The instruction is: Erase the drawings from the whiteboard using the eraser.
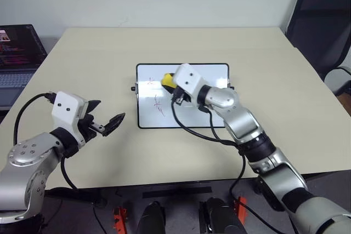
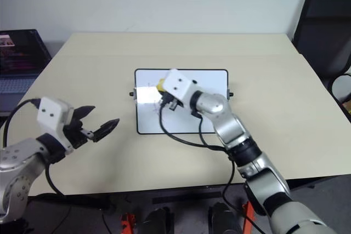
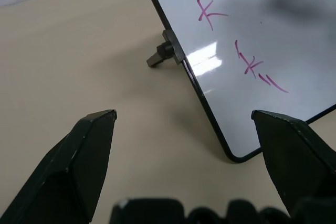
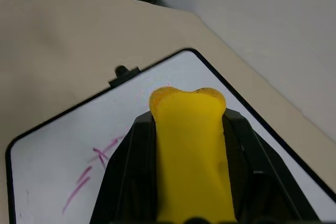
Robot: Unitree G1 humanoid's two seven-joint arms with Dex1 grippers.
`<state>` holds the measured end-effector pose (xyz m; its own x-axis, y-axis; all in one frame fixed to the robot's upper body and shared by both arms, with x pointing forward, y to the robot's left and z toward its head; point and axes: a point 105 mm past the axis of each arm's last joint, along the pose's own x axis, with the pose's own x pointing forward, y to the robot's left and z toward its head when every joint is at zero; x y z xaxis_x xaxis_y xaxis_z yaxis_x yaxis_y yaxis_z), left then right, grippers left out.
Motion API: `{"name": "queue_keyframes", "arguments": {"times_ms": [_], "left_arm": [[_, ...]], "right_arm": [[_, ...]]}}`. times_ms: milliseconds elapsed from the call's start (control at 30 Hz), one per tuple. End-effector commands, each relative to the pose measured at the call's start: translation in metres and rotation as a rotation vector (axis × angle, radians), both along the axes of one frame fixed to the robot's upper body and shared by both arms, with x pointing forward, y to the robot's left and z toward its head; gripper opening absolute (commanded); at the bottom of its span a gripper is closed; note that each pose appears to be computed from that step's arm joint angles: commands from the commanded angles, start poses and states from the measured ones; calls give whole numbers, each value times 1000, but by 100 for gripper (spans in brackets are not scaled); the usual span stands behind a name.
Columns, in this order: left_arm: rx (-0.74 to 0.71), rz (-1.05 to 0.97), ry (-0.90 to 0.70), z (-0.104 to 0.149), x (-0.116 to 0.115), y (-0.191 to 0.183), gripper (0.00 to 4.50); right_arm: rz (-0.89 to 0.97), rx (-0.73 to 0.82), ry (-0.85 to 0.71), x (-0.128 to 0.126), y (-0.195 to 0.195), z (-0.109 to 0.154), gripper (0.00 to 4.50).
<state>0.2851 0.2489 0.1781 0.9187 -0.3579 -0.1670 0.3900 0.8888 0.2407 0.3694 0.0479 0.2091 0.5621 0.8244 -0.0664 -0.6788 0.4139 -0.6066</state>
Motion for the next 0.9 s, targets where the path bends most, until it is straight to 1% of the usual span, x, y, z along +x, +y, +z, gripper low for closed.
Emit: {"name": "queue_keyframes", "arguments": {"times_ms": [33, 200, 333, 467, 600, 667, 733, 833, 900], "left_arm": [[28, -21, -30, 10, 3, -1, 450], [32, -31, -27, 10, 6, -1, 450], [34, -39, -25, 9, 7, -3, 450], [35, -46, -21, 6, 6, -6, 450], [33, -49, -20, 5, 6, -6, 450], [33, -50, -21, 5, 6, -7, 450], [32, -52, -22, 5, 7, -8, 450], [33, -55, -21, 4, 8, -9, 450], [34, -57, -22, 3, 8, -10, 450]], "right_arm": [[55, -80, -63, 1, 22, 7, 126], [52, -176, -113, 19, 43, 13, 126], [18, -218, -122, 33, 47, 13, 126], [-28, -271, -116, 45, 43, 5, 126], [-13, -367, -70, 46, 41, -13, 126], [3, -399, -66, 45, 42, -15, 126], [-9, -381, -97, 46, 44, -7, 126], [-67, -330, -206, 50, 49, 13, 126], [-71, -343, -248, 49, 53, 13, 126]]}}
